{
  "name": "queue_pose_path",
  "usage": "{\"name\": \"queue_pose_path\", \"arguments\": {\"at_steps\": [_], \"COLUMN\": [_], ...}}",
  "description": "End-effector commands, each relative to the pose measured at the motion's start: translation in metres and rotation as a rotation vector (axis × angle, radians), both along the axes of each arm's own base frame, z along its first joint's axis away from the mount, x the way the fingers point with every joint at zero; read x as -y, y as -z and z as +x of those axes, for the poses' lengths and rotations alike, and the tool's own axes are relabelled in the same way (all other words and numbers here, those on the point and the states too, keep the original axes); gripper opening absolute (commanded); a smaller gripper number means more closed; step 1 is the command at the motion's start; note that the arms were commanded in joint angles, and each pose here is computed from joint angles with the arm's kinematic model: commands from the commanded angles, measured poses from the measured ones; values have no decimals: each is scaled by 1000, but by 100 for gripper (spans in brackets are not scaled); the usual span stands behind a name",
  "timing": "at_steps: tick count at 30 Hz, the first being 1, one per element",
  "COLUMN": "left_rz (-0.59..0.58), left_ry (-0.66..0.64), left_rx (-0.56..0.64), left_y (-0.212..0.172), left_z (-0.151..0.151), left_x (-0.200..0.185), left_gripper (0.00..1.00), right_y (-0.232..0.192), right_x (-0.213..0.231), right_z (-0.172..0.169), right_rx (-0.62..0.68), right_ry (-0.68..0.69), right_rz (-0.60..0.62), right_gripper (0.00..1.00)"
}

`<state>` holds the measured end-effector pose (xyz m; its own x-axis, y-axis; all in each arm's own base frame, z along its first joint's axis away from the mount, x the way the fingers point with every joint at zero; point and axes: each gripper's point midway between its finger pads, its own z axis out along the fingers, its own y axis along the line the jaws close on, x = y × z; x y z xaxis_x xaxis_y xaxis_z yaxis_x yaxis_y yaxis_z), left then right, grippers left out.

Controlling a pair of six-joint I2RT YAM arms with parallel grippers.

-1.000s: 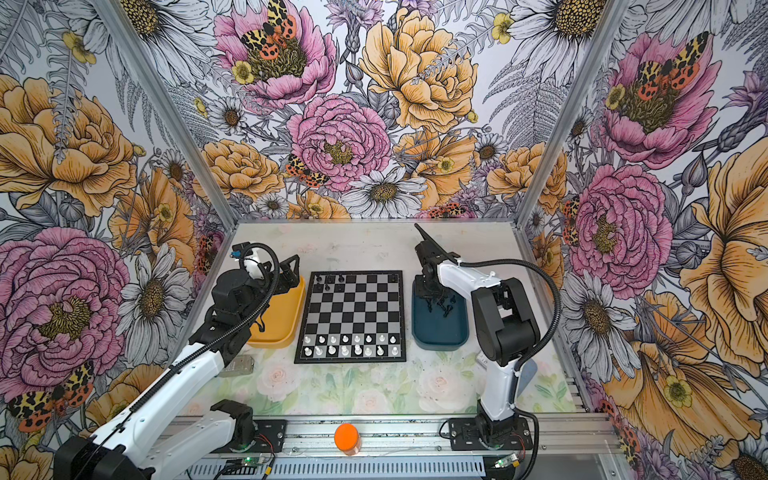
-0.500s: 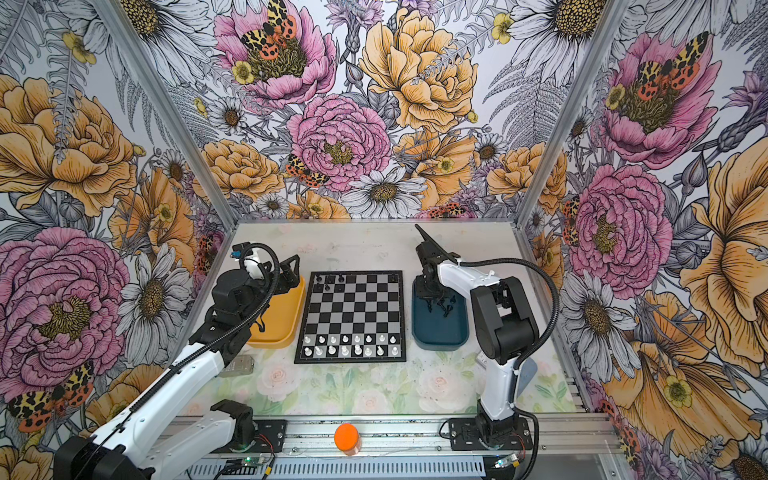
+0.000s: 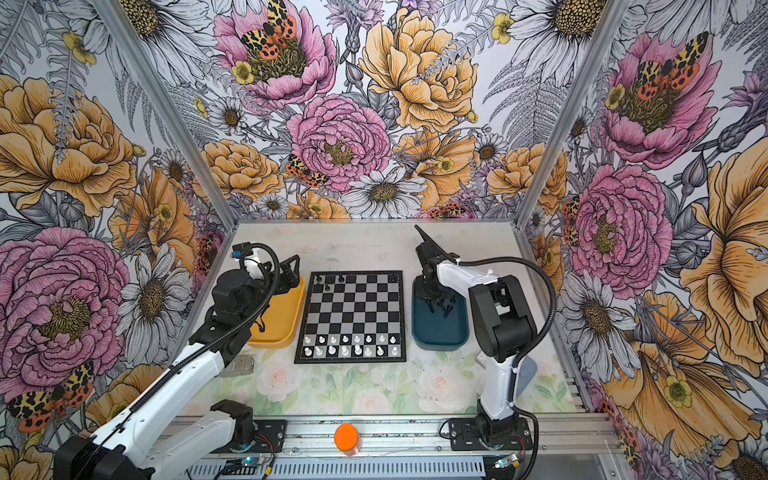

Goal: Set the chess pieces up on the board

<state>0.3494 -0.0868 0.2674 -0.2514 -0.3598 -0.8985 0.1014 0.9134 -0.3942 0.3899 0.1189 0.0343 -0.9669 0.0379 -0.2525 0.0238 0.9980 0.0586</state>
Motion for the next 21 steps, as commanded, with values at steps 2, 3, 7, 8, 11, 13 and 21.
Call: {"name": "queue_pose_path", "arguments": {"at_steps": [2,3,7,8,11,13,21], "left_rz": [-7,-8,-7,-7,-6,-5,-5], "left_ry": [-12,-12,-13,-15,-15,-12,-13], "left_rx": [36,37,37,36,37,37,36], "left_y": [-15,-15,-15,-15,-15,-15,-15], "left_z": [2,2,2,2,2,2,3], "left_x": [0,0,0,-1,-1,0,0], "left_gripper": [94,94,94,94,94,94,94], "right_y": [-4,-4,-4,-3,-1,0,0], "right_x": [-4,-4,-3,-4,-3,-3,-3], "right_z": [16,17,18,18,18,18,19], "right_rx": [38,38,36,36,31,29,31], "right_ry": [1,1,2,1,1,2,3], "right_rz": [11,11,11,11,10,9,7], "right_gripper": [20,20,20,20,20,20,10]}}
